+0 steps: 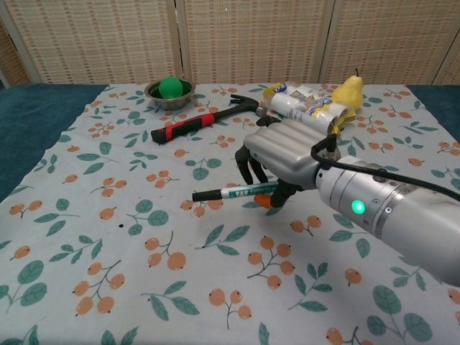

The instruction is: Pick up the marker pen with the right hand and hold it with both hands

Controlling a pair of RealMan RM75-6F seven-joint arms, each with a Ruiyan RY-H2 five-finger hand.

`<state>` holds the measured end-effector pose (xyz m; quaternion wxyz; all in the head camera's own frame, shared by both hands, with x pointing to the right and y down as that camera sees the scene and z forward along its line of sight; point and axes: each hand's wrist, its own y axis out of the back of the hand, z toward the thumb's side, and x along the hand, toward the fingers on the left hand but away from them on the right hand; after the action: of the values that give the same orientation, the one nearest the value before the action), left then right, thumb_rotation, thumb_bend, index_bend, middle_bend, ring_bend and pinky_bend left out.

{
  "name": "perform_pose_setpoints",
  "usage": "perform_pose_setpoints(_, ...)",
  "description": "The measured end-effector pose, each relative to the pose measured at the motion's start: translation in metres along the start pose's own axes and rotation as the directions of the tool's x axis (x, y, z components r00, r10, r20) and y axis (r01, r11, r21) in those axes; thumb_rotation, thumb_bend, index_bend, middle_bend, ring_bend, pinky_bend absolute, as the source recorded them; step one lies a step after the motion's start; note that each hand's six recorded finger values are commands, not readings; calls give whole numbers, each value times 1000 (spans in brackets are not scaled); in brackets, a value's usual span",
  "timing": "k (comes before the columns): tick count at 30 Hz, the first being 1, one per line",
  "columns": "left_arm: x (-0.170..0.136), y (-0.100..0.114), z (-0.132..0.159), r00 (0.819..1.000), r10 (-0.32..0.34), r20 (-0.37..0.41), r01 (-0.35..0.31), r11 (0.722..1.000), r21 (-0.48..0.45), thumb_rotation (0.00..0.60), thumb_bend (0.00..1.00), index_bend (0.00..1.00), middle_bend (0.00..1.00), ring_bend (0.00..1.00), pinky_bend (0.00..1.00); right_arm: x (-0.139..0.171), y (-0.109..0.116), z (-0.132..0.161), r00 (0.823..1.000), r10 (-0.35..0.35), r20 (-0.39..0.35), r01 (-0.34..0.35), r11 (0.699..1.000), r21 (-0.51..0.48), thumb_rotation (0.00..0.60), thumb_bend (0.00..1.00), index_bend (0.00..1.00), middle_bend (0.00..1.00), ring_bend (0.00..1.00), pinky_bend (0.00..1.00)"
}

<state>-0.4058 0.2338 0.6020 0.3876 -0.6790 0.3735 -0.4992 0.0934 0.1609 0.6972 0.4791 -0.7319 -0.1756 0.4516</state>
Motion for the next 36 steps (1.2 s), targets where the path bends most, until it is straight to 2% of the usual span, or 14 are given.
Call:
perform_pose_setpoints(2,13,-1,13,999,29,33,-28,999,-24,600,466,456,559,393,584,-4,7,0,1000,-14,4,14,1000,-13,600,403,845,686,400,49)
perform_pose_setpoints(6,30,-5,32,998,11,62,-10,1000,-9,600,414,420,521,396,596,-11,17,4,1000,-30,5,30,999,-28,600,403,845,686,400,49)
perform_pose_setpoints(12,64,-21,66,996,-50,67,44,995,90,600,366,330,464,396,619,-18,25,19,999,-42,-7,41,998,-37,600,403,845,686,400,49)
perform_pose_setpoints(19,95,-45,120,993,-87,80,70,978,195,600,349,278,502,423,680,-29,32,32,999,-53,-2,53,998,-38,600,403,845,686,400,49)
perform_pose_setpoints(26,111,-61,173,989,-95,110,72,978,198,600,333,277,572,496,731,-36,32,31,998,-51,27,52,997,-58,600,403,845,686,400,49)
perform_pose_setpoints(31,120,-67,188,990,-90,111,64,974,218,600,332,279,574,497,732,-38,32,30,998,-52,38,55,995,-82,600,403,845,686,400,49)
perform_pose_setpoints(34,125,-67,191,991,-76,113,48,972,229,600,330,326,598,504,733,-38,32,28,998,-50,41,54,995,-85,600,403,845,686,400,49)
perform_pose_setpoints(36,129,-66,192,992,-54,115,25,971,240,600,331,395,642,527,736,-38,32,28,998,-50,41,54,995,-87,600,403,845,686,400,50)
